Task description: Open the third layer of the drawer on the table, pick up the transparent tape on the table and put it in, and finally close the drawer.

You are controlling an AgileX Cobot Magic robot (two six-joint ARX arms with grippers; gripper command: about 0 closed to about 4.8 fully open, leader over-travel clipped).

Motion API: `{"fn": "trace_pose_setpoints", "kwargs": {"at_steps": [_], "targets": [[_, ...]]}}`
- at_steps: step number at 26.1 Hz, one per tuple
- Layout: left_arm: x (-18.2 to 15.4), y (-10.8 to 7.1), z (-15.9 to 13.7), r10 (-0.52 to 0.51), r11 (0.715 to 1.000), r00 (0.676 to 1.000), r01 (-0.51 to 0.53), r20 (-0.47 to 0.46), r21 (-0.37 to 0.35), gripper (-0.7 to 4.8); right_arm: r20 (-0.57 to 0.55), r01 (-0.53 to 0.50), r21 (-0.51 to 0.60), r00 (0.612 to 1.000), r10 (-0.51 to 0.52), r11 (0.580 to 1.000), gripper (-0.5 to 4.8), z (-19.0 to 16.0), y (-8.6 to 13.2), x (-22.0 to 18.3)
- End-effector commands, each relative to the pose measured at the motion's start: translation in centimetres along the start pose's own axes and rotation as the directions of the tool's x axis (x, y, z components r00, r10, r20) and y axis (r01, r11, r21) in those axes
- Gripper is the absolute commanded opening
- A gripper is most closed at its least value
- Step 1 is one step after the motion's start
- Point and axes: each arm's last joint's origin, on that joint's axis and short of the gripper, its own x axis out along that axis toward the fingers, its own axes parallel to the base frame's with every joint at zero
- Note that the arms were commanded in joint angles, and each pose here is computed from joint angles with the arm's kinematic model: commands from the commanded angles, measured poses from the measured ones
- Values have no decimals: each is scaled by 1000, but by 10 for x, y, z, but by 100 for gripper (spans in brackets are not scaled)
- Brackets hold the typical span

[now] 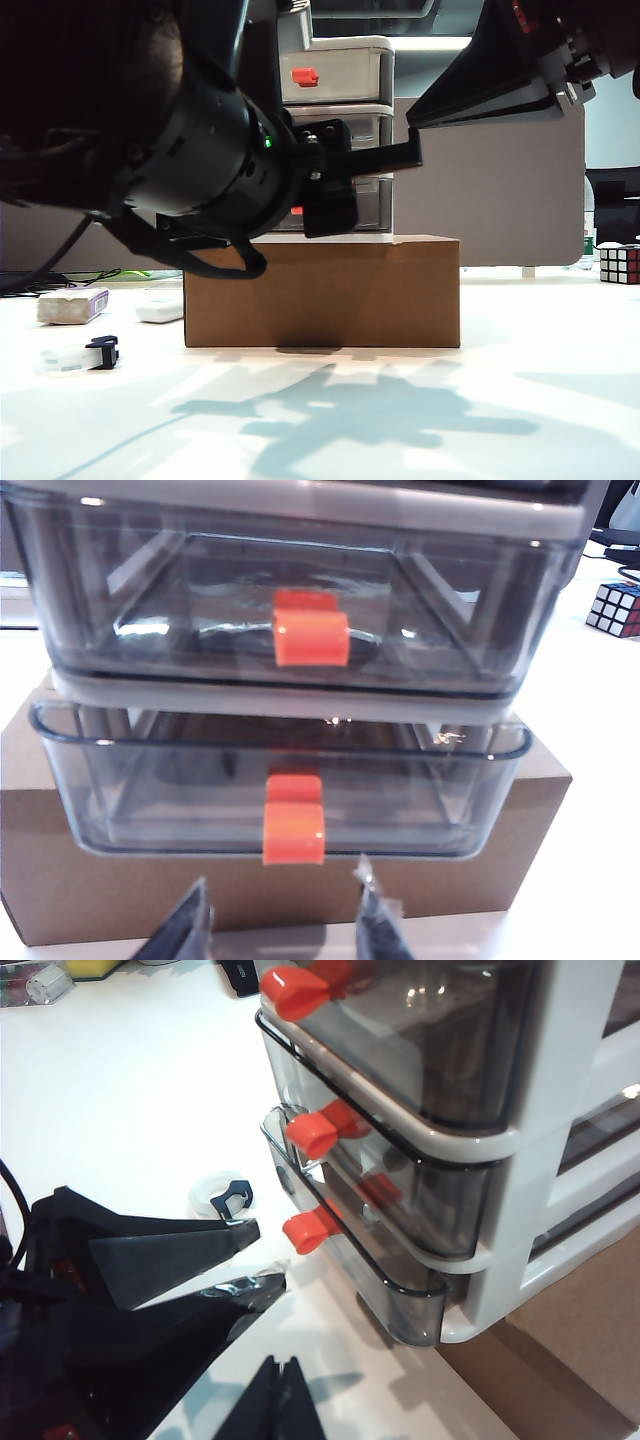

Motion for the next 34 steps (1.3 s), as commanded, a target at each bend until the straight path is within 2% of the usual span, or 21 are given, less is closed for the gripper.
{"fn": "trace_pose_setpoints", "kwargs": {"at_steps": [1, 7, 18, 24, 28, 31, 32, 34], "targets": [[0, -1, 2, -2, 1000, 1000, 2, 9, -14, 179, 24, -8, -15, 1000, 8, 1000, -5, 4, 1, -1], [8, 4, 3, 20, 1000, 1000, -20, 11, -9, 179, 24, -8, -15, 1000, 8, 1000, -5, 4, 1, -1], [19, 11, 5, -35, 999, 999, 35, -1, -17, 179, 24, -8, -15, 1000, 8, 1000, -5, 4, 1, -1], [24, 7, 6, -75, 997, 997, 75, -4, -12, 169, 24, -7, -15, 1000, 8, 1000, -5, 4, 1, -1], [28, 3, 9, -69, 997, 998, 69, 8, 28, 169, 22, -8, -15, 1000, 8, 1000, -4, 4, 1, -1], [29, 4, 9, -57, 998, 998, 57, 15, 24, 169, 19, -8, -14, 1000, 8, 1000, -5, 3, 1, -1], [29, 4, 9, -55, 998, 998, 55, 15, 31, 163, 19, -8, -13, 1000, 8, 1000, -5, 3, 1, -1], [29, 4, 9, -55, 998, 998, 54, 15, 38, 115, 18, -8, -14, 1000, 8, 1000, -5, 3, 1, -1]]}}
